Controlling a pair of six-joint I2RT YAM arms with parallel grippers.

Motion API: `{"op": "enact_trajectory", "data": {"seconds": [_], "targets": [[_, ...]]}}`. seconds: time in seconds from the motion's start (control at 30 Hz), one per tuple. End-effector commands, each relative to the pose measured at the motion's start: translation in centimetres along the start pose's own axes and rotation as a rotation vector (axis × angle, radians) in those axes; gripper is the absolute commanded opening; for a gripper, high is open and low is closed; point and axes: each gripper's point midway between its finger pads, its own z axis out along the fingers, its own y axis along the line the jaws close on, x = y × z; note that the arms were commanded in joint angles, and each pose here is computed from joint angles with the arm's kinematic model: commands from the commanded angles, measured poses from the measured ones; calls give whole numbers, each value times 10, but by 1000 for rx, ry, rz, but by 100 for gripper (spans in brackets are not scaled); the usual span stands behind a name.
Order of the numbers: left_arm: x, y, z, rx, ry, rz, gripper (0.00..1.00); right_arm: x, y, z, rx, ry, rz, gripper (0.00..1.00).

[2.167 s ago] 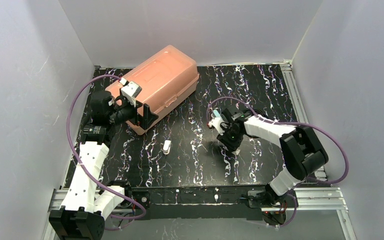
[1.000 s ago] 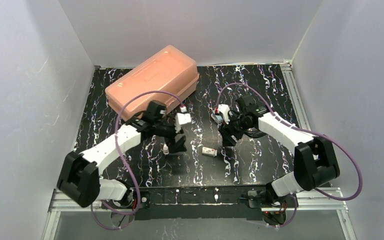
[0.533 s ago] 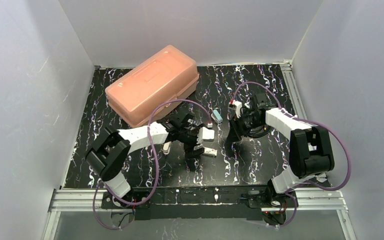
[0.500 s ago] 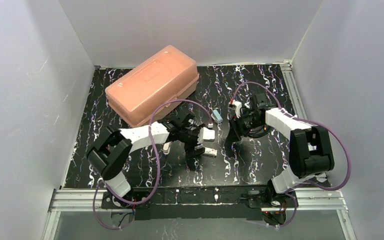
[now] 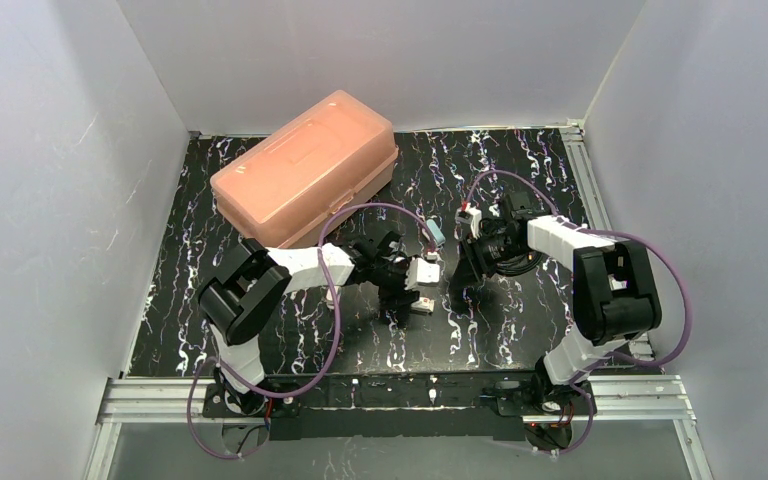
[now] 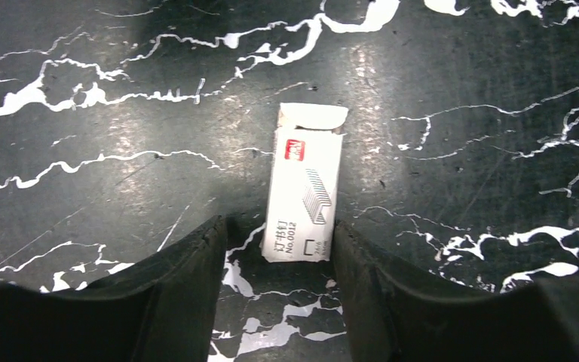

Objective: Load the staples into the stapler

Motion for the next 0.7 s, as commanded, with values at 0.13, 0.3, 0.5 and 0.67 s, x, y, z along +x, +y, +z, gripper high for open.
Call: {"op": "enact_trajectory", "data": {"seconds": [0.13, 0.3, 0.5, 0.67], "targets": [[7, 10, 0, -110, 12, -66, 38, 2, -3, 12, -66, -23, 77, 50], [18, 15, -2, -181, 46, -162, 31, 5, -13, 24, -98, -15, 112, 49], [22, 13, -3, -233, 30, -216, 32, 3, -20, 30, -103, -13, 111, 48], [21, 12, -2, -246, 31, -264, 45, 4, -23, 32, -81, -9, 110, 49]]}}
